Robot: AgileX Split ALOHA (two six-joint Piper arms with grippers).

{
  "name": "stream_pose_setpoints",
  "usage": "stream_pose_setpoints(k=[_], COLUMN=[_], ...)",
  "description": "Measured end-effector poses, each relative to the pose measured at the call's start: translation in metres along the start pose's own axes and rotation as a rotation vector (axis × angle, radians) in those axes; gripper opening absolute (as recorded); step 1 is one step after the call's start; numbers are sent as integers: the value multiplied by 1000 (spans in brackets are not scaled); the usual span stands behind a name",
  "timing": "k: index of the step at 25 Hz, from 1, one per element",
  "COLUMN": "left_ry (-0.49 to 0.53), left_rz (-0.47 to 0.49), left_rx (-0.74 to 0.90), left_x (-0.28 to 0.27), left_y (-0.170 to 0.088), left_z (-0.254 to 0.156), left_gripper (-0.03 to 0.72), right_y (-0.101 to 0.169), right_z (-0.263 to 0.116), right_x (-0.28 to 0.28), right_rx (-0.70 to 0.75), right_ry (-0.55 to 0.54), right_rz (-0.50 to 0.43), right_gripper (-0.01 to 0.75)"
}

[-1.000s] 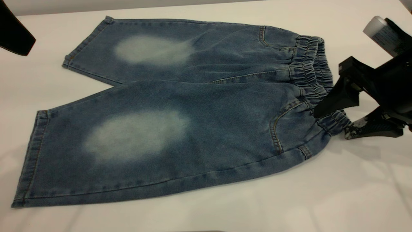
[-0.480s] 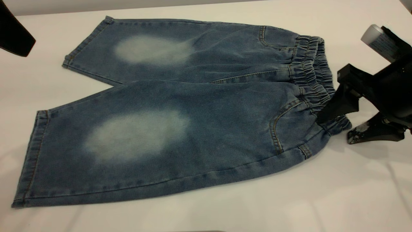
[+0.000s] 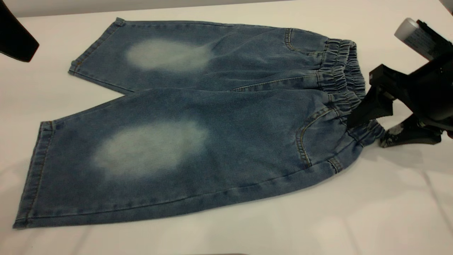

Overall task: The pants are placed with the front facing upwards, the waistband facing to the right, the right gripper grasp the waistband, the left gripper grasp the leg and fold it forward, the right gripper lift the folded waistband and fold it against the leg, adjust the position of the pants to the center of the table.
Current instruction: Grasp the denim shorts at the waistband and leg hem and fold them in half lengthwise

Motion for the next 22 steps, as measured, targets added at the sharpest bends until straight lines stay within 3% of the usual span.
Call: stream_pose_setpoints(k=[9, 17, 22], left_ry=[-2, -2, -2], left_rz=[1, 1, 1], left_rx=[1, 1, 1], left_x=[0, 0, 0], left_y=[0, 0, 0], left_z=[1, 1, 1], left_gripper=[501, 496, 496], right_y=[20, 9, 16], right_z=[-11, 2, -8], right_x=[-1, 0, 0], right_rx=[-113, -16, -25], right_ry=[56, -7, 44], right_rz=[113, 53, 93], right_gripper=[498, 447, 441])
Point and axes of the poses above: a point on each arm's last joint axis where the gripper is mounted, x pointing out along that axis toward the gripper, y along the wrist's bending axis when the last joint is at zero, z = x × y, the point moved 10 cm from there along x, pointing out along that axis toward the gripper, and after that the axes turned 15 degrees about x, right-handed, at the moved point
